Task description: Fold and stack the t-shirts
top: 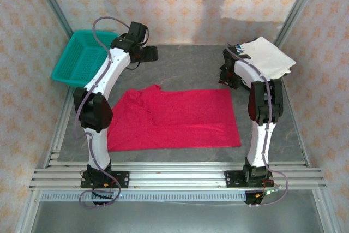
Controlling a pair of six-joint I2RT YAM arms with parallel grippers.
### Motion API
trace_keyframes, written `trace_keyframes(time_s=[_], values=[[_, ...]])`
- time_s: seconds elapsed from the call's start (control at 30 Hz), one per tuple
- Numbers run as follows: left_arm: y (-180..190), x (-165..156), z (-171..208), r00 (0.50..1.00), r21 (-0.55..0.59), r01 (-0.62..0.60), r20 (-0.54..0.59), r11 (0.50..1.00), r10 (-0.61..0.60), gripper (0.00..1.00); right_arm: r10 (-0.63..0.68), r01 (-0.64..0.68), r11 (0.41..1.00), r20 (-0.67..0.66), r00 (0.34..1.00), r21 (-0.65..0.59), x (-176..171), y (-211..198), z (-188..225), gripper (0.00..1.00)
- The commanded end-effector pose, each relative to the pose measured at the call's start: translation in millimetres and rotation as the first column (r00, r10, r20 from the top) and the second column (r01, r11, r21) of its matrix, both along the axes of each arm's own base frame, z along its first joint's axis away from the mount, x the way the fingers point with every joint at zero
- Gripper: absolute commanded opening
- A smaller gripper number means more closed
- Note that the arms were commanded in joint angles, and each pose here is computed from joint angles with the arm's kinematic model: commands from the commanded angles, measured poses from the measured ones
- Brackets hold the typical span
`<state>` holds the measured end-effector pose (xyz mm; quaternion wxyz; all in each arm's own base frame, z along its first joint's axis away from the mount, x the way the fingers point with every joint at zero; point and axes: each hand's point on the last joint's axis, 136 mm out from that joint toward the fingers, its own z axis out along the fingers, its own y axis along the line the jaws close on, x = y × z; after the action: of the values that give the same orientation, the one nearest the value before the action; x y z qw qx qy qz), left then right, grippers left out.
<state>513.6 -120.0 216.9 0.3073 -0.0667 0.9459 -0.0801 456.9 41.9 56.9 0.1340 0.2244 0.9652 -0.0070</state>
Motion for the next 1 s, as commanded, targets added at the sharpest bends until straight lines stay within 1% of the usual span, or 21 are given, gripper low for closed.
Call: trace_keyframes(time_s=[0.0, 0.17, 0.33, 0.47, 0.5, 0.6, 0.67, 0.77, 0.87, 0.97], values=[[8, 6, -2, 1.000, -0.014, -0.007, 0.020, 1.000, 0.007, 0.74, -0.038, 0.038, 0.998, 0.000, 0.999, -0.059, 2, -12, -19, 0.45], [23, 2, -10, 0.999, -0.023, -0.040, 0.003, 0.999, 0.040, 0.73, -0.040, 0.038, 0.998, -0.027, 0.999, -0.057, -5, -12, -34, 0.45], [33, -7, -16, 0.998, -0.009, -0.051, -0.022, 0.999, 0.050, 0.72, -0.043, 0.038, 0.997, -0.075, 0.996, -0.066, -16, -14, -53, 0.40], [48, -13, -24, 0.996, 0.025, -0.084, -0.038, 0.996, 0.085, 0.71, -0.060, 0.055, 0.996, -0.064, 0.996, -0.071, -16, -15, -55, 0.33], [54, -15, -27, 0.994, 0.036, -0.100, -0.045, 0.994, 0.101, 0.71, -0.060, 0.057, 0.996, -0.051, 0.997, -0.066, -13, -15, -53, 0.29], [66, -15, -34, 0.987, 0.043, -0.138, -0.073, 0.990, 0.140, 0.71, -0.056, 0.054, 0.997, -0.033, 0.998, -0.063, -8, -14, -50, 0.13], [70, -14, -41, 0.983, 0.059, -0.150, -0.096, 0.987, 0.156, 0.71, -0.051, 0.050, 0.997, -0.024, 0.998, -0.056, -6, -12, -46, 0.08], [68, -10, -54, 0.978, 0.075, -0.132, -0.152, 0.988, 0.143, 0.70, -0.048, 0.049, 0.998, 0.016, 0.999, -0.038, -3, -10, -36, 0.03], [68, -6, -77, 0.963, 0.124, -0.120, -0.228, 0.985, 0.146, 0.68, -0.046, 0.047, 0.999, 0.047, 0.998, -0.025, -3, -8, -26, 0.01], [51, -1, -100, 0.955, 0.106, -0.054, -0.286, 0.993, 0.082, 0.62, -0.039, 0.040, 0.999, 0.059, 0.997, -0.012, -5, -5, -20, 0.00]])
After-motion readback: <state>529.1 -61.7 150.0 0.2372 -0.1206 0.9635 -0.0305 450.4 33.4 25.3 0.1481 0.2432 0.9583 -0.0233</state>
